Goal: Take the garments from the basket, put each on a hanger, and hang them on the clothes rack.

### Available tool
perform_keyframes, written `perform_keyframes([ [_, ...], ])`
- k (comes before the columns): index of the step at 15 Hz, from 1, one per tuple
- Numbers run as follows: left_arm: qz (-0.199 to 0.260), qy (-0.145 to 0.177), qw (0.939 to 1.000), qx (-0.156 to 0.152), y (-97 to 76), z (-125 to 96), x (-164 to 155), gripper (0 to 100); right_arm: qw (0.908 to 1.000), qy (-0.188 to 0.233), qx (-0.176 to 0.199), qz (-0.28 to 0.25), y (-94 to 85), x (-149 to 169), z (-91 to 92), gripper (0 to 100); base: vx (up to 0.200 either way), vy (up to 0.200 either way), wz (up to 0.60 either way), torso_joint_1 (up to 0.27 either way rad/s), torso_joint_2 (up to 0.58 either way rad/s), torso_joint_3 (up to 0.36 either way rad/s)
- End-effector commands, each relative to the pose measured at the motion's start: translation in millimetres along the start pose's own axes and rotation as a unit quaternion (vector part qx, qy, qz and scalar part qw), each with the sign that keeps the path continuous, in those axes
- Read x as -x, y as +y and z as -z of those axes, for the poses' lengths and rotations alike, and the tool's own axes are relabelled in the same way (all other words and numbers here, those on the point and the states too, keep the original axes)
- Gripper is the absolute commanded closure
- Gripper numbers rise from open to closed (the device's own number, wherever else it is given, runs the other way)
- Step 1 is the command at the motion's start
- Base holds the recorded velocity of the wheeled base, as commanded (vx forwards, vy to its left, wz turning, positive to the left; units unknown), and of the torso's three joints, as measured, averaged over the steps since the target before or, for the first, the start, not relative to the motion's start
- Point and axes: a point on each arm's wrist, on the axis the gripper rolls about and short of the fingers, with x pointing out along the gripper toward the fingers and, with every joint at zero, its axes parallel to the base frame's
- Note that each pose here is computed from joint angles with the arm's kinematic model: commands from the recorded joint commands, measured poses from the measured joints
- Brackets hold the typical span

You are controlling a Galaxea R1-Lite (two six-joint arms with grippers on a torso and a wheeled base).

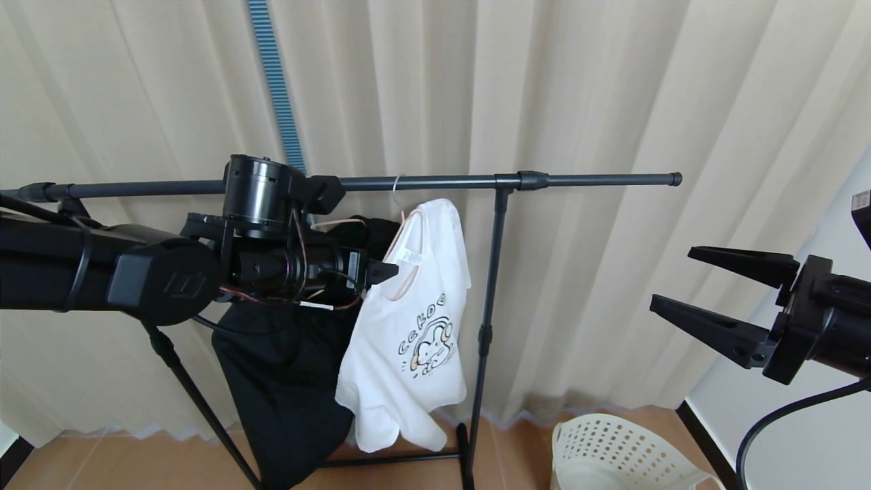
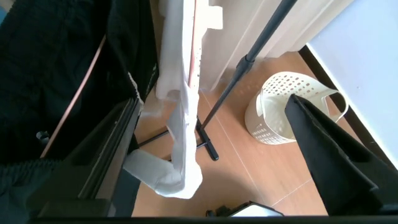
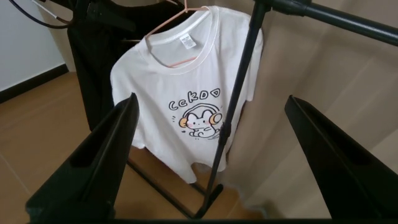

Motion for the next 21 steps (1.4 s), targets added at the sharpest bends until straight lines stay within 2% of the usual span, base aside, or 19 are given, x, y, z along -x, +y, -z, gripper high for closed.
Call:
perform_keyframes([
  [1, 0.003, -0.015, 0.9999, 0.002, -3.6, -6, 12, 0, 0.9999, -0.012, 0.005, 0.003, 1.5, 4, -6.4, 0, 0.0, 0.0, 0.0, 0.0, 0.0, 0.0],
  [3, 0.007, -0.041, 0.9991, 0.007, -9.9, -15, 35, 0, 0.9995, -0.029, -0.007, 0.006, 4.7, 11, -12.8, 0, 0.0, 0.0, 0.0, 0.0, 0.0, 0.0],
  [6, -0.005, -0.057, 0.9983, 0.006, -11.4, -13, 67, 0, 0.9986, -0.051, -0.008, 0.007, 8.3, 19, -22.1, 0, 0.0, 0.0, 0.0, 0.0, 0.0, 0.0],
  [8, -0.006, -0.064, 0.9979, 0.005, -12.5, -6, 96, 0, 0.9982, -0.055, -0.008, 0.021, 10.7, 24, -21.9, 0, 0.0, 0.0, 0.0, 0.0, 0.0, 0.0],
  [9, -0.006, -0.064, 0.9979, 0.005, -12.5, -6, 97, 0, 0.9982, -0.055, -0.008, 0.02, 11.2, 24, -21.7, 0, 0.0, 0.0, 0.0, 0.0, 0.0, 0.0],
  [10, -0.005, -0.065, 0.9979, 0.005, -13.8, 6, 119, 0, 0.9977, -0.066, -0.002, 0.013, 19.3, 33, -22.2, 0, 0.0, 0.0, 0.0, 0.0, 0.0, 0.0],
  [12, -0.004, -0.071, 0.9974, 0.004, -14.7, 16, 137, 0, 0.996, -0.087, 0.009, 0.016, 25.5, 45, -26.8, 0, 0.0, 0.0, 0.0, 0.0, 0.0, 0.0],
  [15, -0.005, -0.09, 0.9959, -0.004, -15.1, 43, 178, 0, 0.9965, -0.082, 0.016, -0.006, 47.5, 71, -4.7, 0, 0.0, 0.0, 0.0, 0.0, 0.0, 0.0],
  [20, -0.007, -0.084, 0.9964, -0.009, -13.9, 91, 206, 0, 0.9944, -0.051, -0.003, 0.093, 57.6, 98, 22.7, 0, 0.0, 0.0, 0.0, 0.0, 0.0, 0.0],
  [21, -0.008, -0.084, 0.9964, -0.008, -13.5, 103, 213, 0, 0.9916, -0.03, -0.012, 0.125, 58.9, 104, 29.2, 0, 0.0, 0.0, 0.0, 0.0, 0.0, 0.0],
])
